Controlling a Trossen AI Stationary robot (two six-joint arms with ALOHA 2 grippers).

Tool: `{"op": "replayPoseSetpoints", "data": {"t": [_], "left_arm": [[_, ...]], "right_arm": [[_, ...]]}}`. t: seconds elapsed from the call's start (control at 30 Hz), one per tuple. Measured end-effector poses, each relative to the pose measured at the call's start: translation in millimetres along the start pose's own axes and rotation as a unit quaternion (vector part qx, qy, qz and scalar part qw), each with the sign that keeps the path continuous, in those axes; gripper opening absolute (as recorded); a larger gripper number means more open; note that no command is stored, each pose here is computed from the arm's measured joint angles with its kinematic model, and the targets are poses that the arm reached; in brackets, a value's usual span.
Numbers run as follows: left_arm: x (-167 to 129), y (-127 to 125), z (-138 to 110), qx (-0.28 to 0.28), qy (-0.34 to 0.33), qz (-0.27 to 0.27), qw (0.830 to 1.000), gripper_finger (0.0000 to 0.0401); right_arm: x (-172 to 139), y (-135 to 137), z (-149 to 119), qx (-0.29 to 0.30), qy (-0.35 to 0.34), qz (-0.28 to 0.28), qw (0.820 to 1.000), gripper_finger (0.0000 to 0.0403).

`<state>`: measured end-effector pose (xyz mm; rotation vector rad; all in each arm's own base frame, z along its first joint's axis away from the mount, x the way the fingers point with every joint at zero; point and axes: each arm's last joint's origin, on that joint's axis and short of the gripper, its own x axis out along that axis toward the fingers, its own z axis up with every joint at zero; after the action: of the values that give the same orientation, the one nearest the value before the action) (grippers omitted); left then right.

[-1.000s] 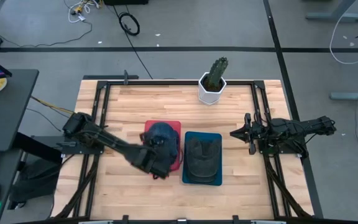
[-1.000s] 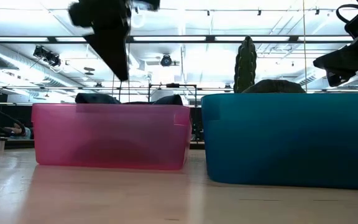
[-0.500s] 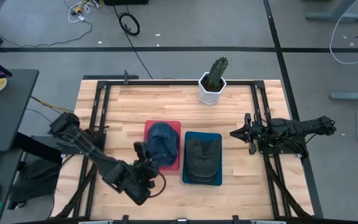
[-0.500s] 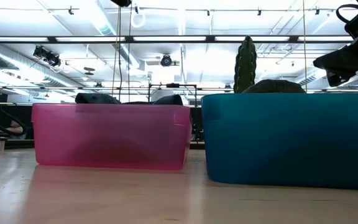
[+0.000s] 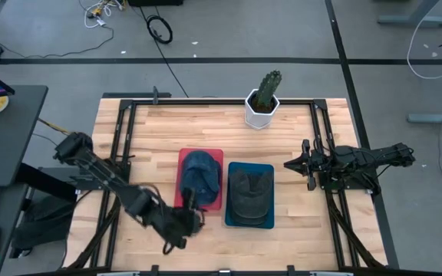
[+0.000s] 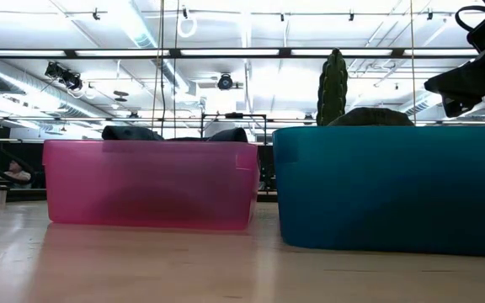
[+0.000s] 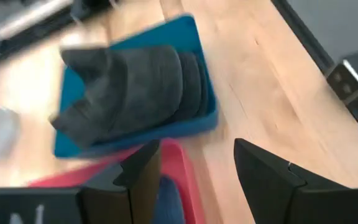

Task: Pick & Place hat
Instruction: Return to Home Position

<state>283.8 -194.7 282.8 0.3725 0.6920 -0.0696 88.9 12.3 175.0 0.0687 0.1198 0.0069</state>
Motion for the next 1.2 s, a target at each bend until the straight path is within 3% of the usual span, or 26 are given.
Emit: {"op": "replayPoseSetpoints", "data": {"t": [0.23, 0.47, 0.7, 0.9, 1.0, 1.2], "left_arm": [[-6.6, 39.4, -48.0, -0.057, -0.091, -0.097, 0.99, 0.0206], [-24.5, 67.9, -101.5, -0.122, -0.145, -0.066, 0.98, 0.0206], [-44.1, 76.9, -140.7, -0.169, -0.26, -0.067, 0.948, 0.0206], [-42.1, 80.4, -180.2, -0.182, -0.312, -0.147, 0.921, 0.0206], [-40.2, 84.6, -193.7, -0.192, -0.341, -0.155, 0.907, 0.0206], [-38.1, 94.6, -205.4, -0.212, -0.333, -0.125, 0.91, 0.0206]], "right_arm": [[0.0, 0.0, -0.2, 0.0, 0.001, 0.0, 1.0, 0.0036], [0.0, 0.0, -0.3, 0.0, 0.001, 0.0, 1.0, 0.0036], [0.0, 0.0, -0.2, 0.0, 0.001, 0.0, 1.0, 0.0036], [0.0, 0.0, -0.2, 0.0, 0.001, 0.0, 1.0, 0.0036], [0.0, 0.0, -0.2, 0.0, 0.001, 0.0, 1.0, 0.0036], [0.0, 0.0, -0.2, 0.0, 0.0, 0.0, 1.0, 0.0036]]}}
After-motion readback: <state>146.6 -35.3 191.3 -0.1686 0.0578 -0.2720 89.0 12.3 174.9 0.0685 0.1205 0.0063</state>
